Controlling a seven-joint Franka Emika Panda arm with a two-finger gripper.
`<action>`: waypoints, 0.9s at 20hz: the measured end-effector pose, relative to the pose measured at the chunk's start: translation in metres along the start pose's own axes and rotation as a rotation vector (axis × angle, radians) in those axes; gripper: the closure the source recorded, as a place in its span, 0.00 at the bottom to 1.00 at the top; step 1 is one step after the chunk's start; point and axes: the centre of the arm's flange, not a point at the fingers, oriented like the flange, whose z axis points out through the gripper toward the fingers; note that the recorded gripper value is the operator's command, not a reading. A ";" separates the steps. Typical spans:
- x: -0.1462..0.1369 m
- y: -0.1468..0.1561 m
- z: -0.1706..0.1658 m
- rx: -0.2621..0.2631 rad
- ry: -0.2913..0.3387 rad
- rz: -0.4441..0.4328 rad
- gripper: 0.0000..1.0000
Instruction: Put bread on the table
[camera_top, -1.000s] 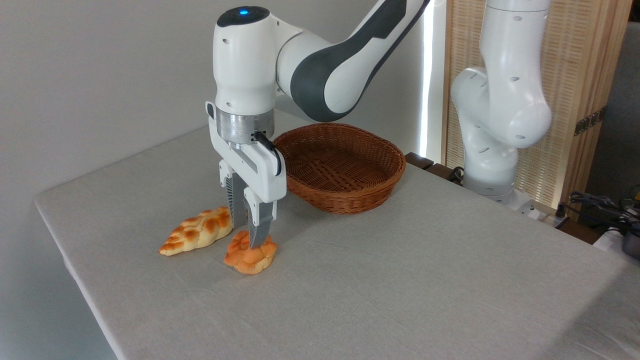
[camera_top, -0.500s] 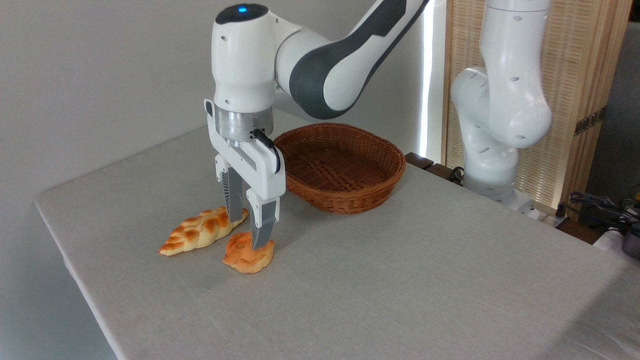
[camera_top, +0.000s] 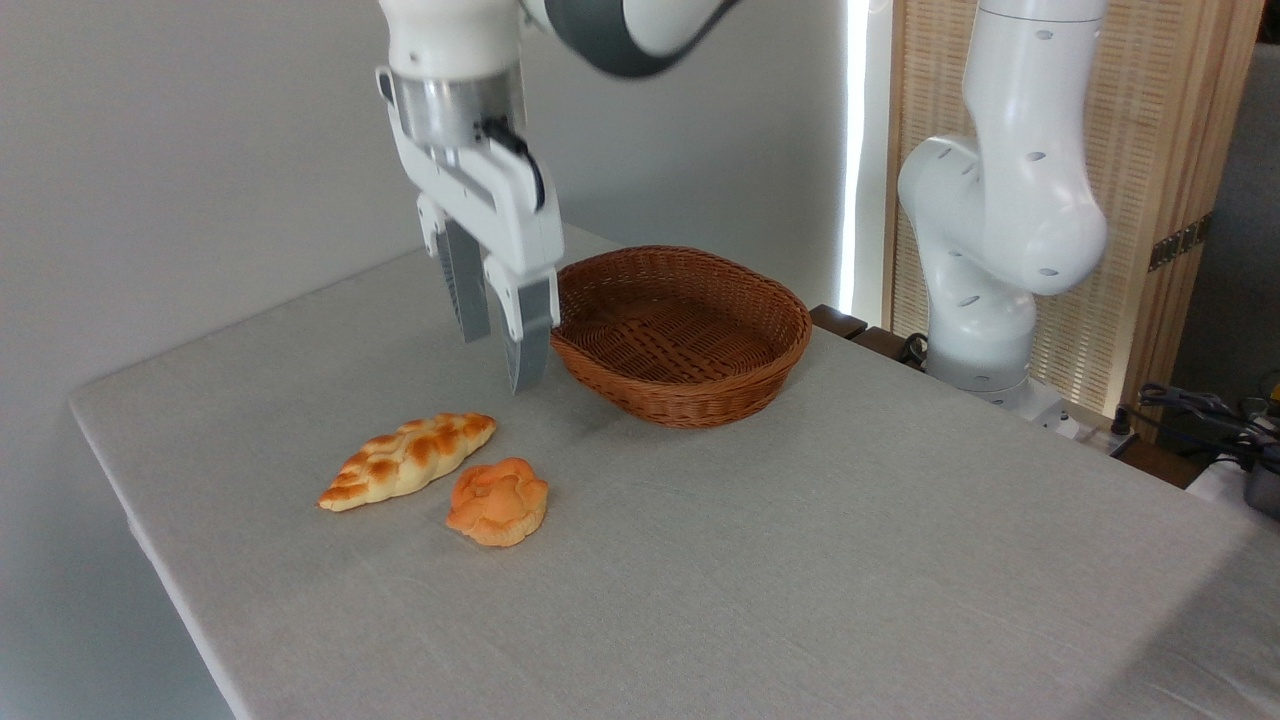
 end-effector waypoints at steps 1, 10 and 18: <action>-0.001 -0.001 -0.006 0.005 -0.005 -0.005 0.00; -0.004 -0.021 -0.033 0.015 -0.014 -0.042 0.00; -0.002 -0.033 -0.050 -0.005 -0.038 -0.057 0.00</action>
